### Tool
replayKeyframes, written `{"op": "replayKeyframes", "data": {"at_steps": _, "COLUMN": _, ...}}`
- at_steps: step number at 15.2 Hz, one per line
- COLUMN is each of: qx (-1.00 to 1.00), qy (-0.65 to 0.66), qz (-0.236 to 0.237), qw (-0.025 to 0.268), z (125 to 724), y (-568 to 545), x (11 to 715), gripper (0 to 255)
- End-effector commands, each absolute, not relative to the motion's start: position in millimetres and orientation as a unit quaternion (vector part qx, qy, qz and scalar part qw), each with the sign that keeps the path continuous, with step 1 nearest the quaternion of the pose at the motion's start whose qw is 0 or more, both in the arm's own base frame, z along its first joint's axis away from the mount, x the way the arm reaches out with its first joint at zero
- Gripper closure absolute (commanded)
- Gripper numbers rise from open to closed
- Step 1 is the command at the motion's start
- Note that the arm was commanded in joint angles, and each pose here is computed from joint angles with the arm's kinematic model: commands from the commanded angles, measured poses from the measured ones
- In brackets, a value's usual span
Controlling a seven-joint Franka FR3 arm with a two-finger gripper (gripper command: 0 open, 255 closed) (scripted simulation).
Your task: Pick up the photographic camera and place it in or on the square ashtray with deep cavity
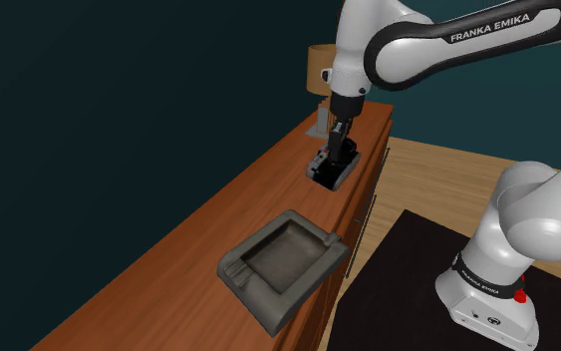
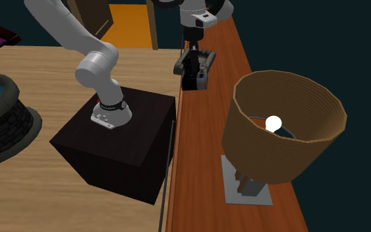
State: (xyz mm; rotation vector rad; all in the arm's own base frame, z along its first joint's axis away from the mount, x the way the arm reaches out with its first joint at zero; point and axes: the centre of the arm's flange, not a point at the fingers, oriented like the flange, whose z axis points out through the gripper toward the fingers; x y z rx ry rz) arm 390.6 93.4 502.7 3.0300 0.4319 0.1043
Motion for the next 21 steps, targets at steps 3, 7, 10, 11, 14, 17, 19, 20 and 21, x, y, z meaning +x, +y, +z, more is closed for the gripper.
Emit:
{"op": "replayKeyframes", "data": {"at_steps": 3, "qx": 0.989, "qy": 0.14, "qz": 0.035, "qw": 0.04, "z": 503.5, "y": 145.9, "x": 377.8, "gripper": 255}}
{"op": "replayKeyframes", "data": {"at_steps": 7, "qx": 0.989, "qy": 0.14, "qz": 0.035, "qw": 0.04, "z": 503.1, "y": 196.9, "x": 364.4, "gripper": 255}}
{"op": "replayKeyframes", "data": {"at_steps": 10, "qx": 0.989, "qy": 0.14, "qz": 0.035, "qw": 0.04, "z": 502.9, "y": 235.2, "x": 354.4, "gripper": 255}}
{"op": "replayKeyframes", "data": {"at_steps": 11, "qx": 0.989, "qy": 0.14, "qz": 0.035, "qw": 0.04, "z": 502.8, "y": 248.0, "x": 351.1, "gripper": 255}}
{"op": "replayKeyframes", "data": {"at_steps": 14, "qx": 0.989, "qy": 0.14, "qz": 0.035, "qw": 0.04, "z": 502.5, "y": 286.3, "x": 341.1, "gripper": 255}}
{"op": "replayKeyframes", "data": {"at_steps": 17, "qx": 0.989, "qy": 0.14, "qz": 0.035, "qw": 0.04, "z": 502.2, "y": 324.6, "x": 331.1, "gripper": 255}}
{"op": "replayKeyframes", "data": {"at_steps": 19, "qx": 0.989, "qy": 0.14, "qz": 0.035, "qw": 0.04, "z": 502.0, "y": 350.2, "x": 324.4, "gripper": 255}}
{"op": "replayKeyframes", "data": {"at_steps": 20, "qx": 0.989, "qy": 0.14, "qz": 0.035, "qw": 0.04, "z": 501.9, "y": 362.9, "x": 321.0, "gripper": 255}}
{"op": "replayKeyframes", "data": {"at_steps": 21, "qx": 0.989, "qy": 0.14, "qz": 0.035, "qw": 0.04, "z": 501.8, "y": 375.4, "x": 317.8, "gripper": 255}}
